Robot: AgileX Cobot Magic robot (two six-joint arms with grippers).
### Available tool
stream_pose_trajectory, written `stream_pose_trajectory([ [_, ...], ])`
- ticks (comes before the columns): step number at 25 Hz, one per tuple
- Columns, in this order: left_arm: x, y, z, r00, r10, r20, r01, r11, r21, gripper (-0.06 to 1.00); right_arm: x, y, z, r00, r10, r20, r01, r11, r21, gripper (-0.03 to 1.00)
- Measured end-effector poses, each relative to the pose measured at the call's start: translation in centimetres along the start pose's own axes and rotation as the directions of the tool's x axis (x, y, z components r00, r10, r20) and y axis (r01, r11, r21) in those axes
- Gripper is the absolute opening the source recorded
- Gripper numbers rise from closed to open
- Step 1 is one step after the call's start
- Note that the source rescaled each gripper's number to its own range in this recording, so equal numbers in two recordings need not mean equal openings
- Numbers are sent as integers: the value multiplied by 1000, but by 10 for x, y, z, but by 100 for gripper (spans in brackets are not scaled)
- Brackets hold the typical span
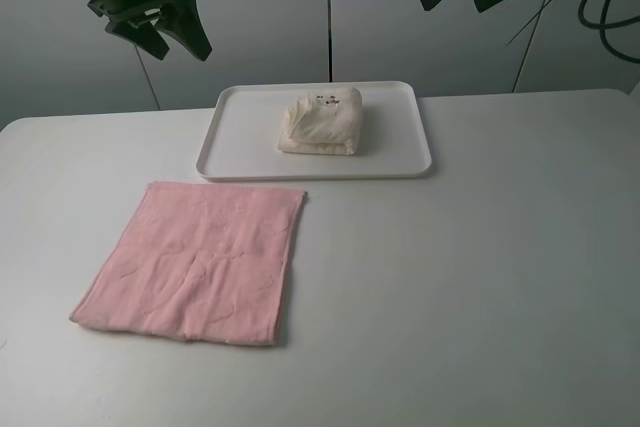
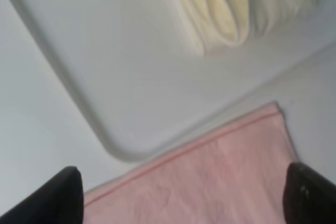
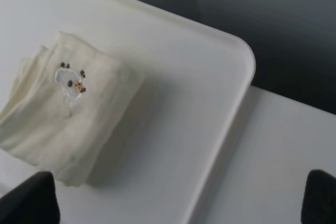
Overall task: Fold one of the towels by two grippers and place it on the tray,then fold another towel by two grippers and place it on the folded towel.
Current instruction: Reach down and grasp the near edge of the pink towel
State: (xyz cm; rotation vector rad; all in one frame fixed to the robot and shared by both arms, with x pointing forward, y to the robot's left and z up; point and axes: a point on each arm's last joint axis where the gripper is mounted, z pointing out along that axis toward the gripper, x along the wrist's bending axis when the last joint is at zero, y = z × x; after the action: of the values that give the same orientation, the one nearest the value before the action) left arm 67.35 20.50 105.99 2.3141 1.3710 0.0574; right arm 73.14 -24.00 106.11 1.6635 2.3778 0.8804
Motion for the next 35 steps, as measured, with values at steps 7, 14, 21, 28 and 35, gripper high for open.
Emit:
stream_pose_trajectory([
  [7, -13, -59, -27, 980, 195, -29, -191, 974, 122, 99, 54, -24, -5, 997, -45, -63, 51, 994, 98, 100],
  [14, -25, -109, -54, 909, 410, -76, -382, 892, 241, 99, 134, -84, -9, 965, -258, -49, 262, 941, 215, 100],
  [21, -26, -153, -37, 802, 597, 31, -566, 741, 360, 99, 194, -145, 11, 885, -443, -142, 465, 827, 317, 100],
  [28, -23, -199, 6, 674, 725, 145, -713, 586, 384, 99, 250, -178, 24, 634, -711, -303, 773, 582, 253, 100],
  [35, -26, -242, 36, 596, 780, 192, -780, 505, 370, 99, 296, -202, 38, 499, -791, -355, 866, 463, 188, 100],
])
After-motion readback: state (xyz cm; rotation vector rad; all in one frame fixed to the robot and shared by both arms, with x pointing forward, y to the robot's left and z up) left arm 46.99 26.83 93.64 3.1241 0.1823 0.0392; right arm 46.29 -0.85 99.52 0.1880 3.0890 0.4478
